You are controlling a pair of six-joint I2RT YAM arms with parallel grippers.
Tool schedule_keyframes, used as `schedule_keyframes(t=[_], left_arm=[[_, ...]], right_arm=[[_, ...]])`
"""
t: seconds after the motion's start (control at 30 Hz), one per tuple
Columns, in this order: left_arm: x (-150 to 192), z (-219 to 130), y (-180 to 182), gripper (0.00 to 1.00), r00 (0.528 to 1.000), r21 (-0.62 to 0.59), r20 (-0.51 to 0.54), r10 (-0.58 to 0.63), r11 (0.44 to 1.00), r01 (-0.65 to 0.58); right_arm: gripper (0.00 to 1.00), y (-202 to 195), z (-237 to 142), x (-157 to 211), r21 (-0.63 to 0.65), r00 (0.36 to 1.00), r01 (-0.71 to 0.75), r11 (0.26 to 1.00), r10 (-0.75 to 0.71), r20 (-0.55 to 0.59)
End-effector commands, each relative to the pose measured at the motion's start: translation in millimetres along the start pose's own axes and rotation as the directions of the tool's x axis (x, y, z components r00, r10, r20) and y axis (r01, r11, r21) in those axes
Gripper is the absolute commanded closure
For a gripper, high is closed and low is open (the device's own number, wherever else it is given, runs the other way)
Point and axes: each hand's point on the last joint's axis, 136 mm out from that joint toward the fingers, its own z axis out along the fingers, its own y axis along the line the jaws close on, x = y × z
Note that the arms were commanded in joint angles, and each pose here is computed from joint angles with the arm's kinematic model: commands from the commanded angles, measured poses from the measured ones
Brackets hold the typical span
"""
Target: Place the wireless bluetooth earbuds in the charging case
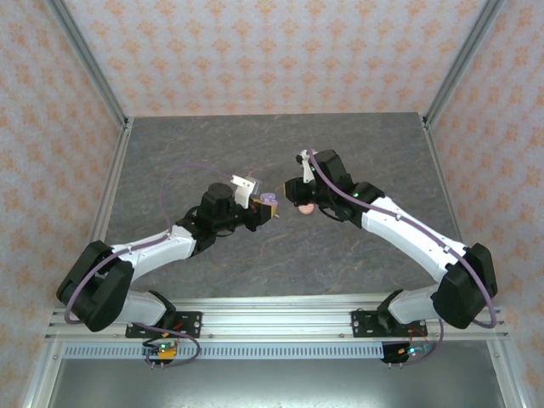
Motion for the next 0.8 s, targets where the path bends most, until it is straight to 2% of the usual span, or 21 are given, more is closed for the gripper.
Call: schedule_keyframes(t=[0.0, 0.13, 0.43, 0.77], left_arm=[[-5.5, -5.9, 9.2, 1.00, 0.999, -0.091, -0.003, 0.036, 0.995, -0.036], [-4.4, -9.4, 14.6, 1.00, 0.999, -0.126, -0.007, 0.042, 0.991, -0.043], [-1.9, -11.5, 17.5, 1.00, 0.999, -0.145, -0.016, 0.049, 0.988, -0.051], [0.2, -10.7, 19.0, 1.00, 0.999, -0.147, -0.023, 0.046, 0.988, -0.049]], right_arm=[[0.79, -37.4, 12.2, 24.4, 0.130, 0.995, -0.051, 0.990, 0.061, -0.077], [0.79, -55.7, 26.7, 50.5, 0.181, 0.983, -0.062, 0.982, 0.091, -0.160], [0.79, -132.3, 29.8, 90.1, 0.414, 0.947, -0.145, 0.899, 0.248, -0.205], [0.79, -186.9, 44.9, 120.1, 0.541, 0.894, -0.107, 0.834, 0.318, -0.314]])
